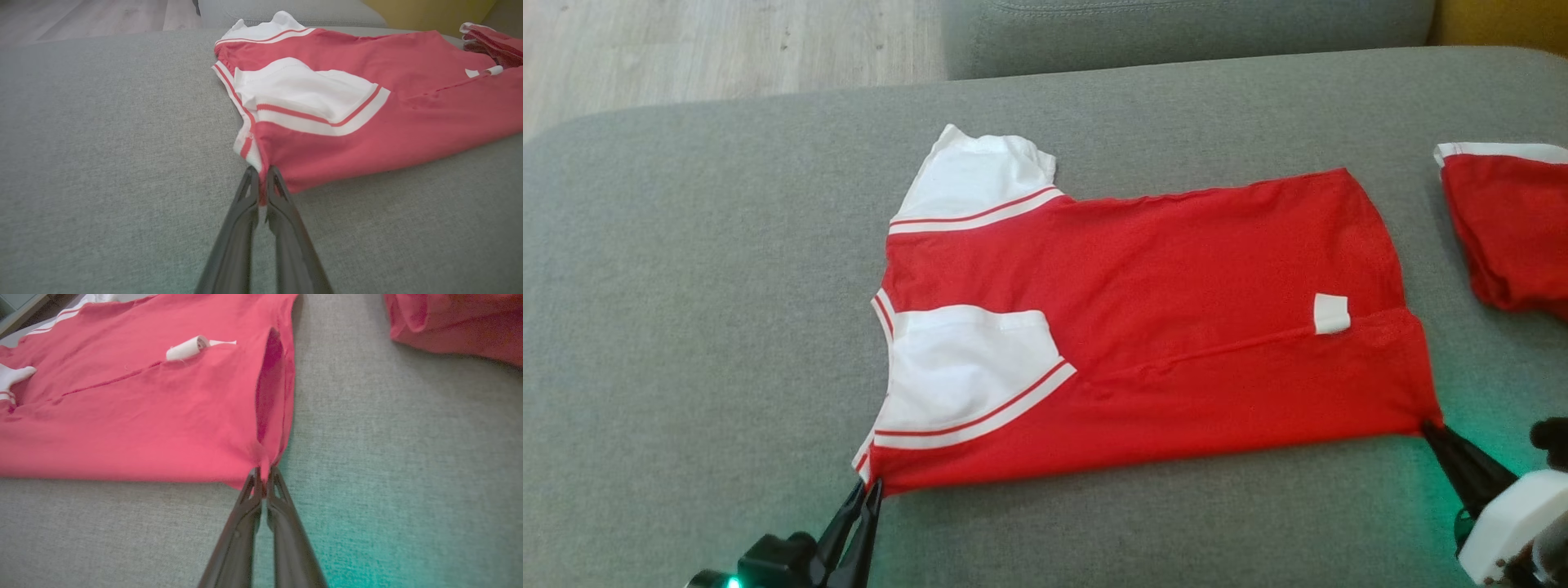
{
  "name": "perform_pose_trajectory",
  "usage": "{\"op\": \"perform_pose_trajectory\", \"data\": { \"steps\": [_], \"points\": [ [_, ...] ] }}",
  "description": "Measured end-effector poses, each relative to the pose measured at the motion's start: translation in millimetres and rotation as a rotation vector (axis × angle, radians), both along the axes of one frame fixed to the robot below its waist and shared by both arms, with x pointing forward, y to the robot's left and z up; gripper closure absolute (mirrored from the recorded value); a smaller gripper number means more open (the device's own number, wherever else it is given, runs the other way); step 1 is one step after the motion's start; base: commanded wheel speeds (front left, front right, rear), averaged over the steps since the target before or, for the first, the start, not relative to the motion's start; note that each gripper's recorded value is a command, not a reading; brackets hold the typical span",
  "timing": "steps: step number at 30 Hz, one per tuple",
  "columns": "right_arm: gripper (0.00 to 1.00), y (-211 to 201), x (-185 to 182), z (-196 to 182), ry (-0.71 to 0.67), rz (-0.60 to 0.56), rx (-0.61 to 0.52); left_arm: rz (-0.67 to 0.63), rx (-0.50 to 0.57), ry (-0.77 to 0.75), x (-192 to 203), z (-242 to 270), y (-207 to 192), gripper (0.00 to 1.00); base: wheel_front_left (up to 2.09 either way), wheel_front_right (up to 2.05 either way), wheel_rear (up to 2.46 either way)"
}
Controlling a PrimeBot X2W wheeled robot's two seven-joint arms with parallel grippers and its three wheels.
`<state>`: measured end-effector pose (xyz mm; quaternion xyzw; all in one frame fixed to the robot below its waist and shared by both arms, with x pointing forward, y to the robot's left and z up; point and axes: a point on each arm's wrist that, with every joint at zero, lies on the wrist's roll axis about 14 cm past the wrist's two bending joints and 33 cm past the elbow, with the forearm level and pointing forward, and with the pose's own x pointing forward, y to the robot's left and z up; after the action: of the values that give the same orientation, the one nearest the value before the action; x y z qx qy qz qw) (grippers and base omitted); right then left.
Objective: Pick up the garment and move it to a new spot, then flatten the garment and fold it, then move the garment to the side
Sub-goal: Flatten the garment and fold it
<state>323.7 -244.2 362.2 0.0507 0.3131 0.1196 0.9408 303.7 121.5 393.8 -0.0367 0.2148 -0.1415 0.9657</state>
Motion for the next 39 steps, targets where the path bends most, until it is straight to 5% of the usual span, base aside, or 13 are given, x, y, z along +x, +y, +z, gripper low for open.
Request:
{"op": "perform_pose_trajectory", "data": {
  "steps": [1,2,3,4,5,12,21,29,39],
  "points": [
    [0.13,2,-2,-1,0.007,0.005,0.005,-0.002,-0.003,0.004,0,0,-1,1.0,0.0,0.0,0.0],
    [0.0,4,-3,0,0.007,0.01,0.008,-0.005,-0.002,0.011,-1,0,-1,0.99,0.0,0.0,0.0],
    [0.0,6,-2,2,0.001,0.014,0.012,-0.006,0.001,0.014,0,0,-1,0.71,0.0,0.0,0.0],
    [0.0,7,0,4,-0.009,0.015,0.018,-0.006,0.006,0.018,0,-1,0,0.11,0.0,0.0,0.0],
    [0.0,9,2,7,-0.019,0.015,0.026,-0.01,0.008,0.024,0,-1,-1,0.0,0.0,0.0,0.0],
    [0.0,9,14,26,-0.1,0.005,0.046,-0.078,0.032,-0.015,28,15,-7,0.0,0.0,0.0,0.0],
    [0.0,3,35,35,-0.164,-0.028,0.035,-0.293,0.15,-0.207,163,90,-29,0.0,0.0,0.0,0.0],
    [0.0,-1,52,44,-0.222,-0.047,0.017,-0.375,0.19,-0.078,242,86,-50,0.0,0.0,0.0,0.0],
    [0.0,-14,51,36,-0.2,-0.092,-0.014,-0.354,0.27,0.229,290,14,-46,0.0,0.0,0.0,0.0]
  ]
}}
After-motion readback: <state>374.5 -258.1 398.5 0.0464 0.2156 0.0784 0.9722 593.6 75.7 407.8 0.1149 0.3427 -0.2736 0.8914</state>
